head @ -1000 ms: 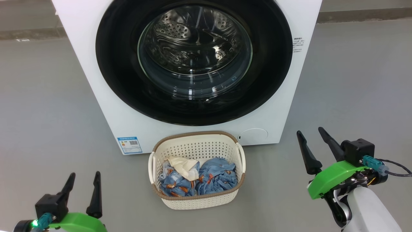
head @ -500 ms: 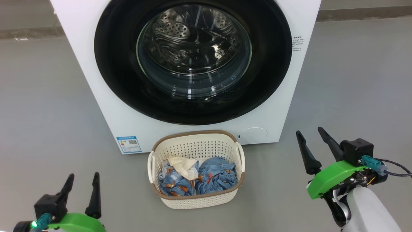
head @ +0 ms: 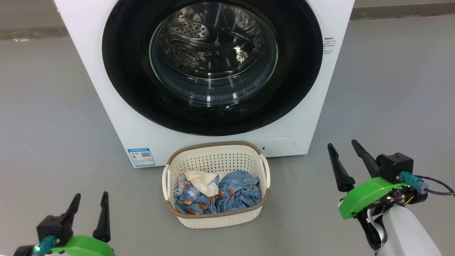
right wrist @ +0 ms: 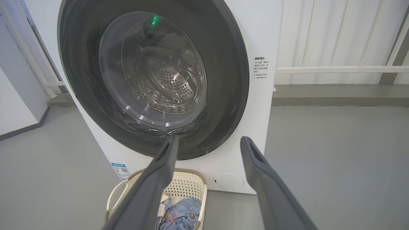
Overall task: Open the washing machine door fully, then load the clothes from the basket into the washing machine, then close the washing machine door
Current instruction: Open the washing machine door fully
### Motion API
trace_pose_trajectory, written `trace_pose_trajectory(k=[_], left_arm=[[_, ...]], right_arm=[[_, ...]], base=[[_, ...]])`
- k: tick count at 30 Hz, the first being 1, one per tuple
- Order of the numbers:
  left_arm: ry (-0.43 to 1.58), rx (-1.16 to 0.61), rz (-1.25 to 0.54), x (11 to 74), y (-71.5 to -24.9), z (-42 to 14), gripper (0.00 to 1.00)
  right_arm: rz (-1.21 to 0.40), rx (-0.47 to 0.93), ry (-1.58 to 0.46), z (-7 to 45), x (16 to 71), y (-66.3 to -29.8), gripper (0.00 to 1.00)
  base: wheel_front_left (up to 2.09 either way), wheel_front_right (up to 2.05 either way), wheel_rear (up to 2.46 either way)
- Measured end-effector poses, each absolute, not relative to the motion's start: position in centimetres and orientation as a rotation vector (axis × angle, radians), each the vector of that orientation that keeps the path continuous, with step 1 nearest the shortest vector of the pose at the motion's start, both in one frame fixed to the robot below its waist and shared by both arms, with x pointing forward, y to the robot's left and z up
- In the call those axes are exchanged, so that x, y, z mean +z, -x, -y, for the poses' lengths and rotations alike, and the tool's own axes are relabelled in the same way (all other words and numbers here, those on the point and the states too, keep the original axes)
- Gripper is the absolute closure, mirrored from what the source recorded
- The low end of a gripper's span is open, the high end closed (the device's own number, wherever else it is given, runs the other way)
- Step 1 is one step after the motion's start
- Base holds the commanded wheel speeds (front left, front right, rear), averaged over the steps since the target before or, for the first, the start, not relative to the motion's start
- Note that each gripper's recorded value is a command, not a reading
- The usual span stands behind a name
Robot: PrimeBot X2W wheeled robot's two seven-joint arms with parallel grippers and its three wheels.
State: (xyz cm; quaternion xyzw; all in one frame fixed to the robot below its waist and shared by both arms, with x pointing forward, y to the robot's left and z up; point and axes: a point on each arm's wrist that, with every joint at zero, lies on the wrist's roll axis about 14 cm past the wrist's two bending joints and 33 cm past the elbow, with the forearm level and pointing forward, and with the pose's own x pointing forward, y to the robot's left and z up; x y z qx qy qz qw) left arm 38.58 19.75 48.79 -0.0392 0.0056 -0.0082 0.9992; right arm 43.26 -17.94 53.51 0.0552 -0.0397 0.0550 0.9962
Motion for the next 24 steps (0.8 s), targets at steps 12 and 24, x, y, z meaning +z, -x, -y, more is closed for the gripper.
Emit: trace_pose_trajectory(k=[12, 24], left_arm=[[0.068, -0.017, -0.009, 48.96, -39.04, -20.06, 0.00], [0.070, -0.012, -0.017, 48.73, -38.96, -20.37, 0.00]], right_arm=[[0.070, 0.110, -0.113, 17.89, 53.22, -43.34, 0.00], [0.060, 0.113, -0.114, 17.75, 53.00, -43.42, 0.00]], base=[[0.17, 0.17, -0.34], [0.94, 0.94, -1.87]])
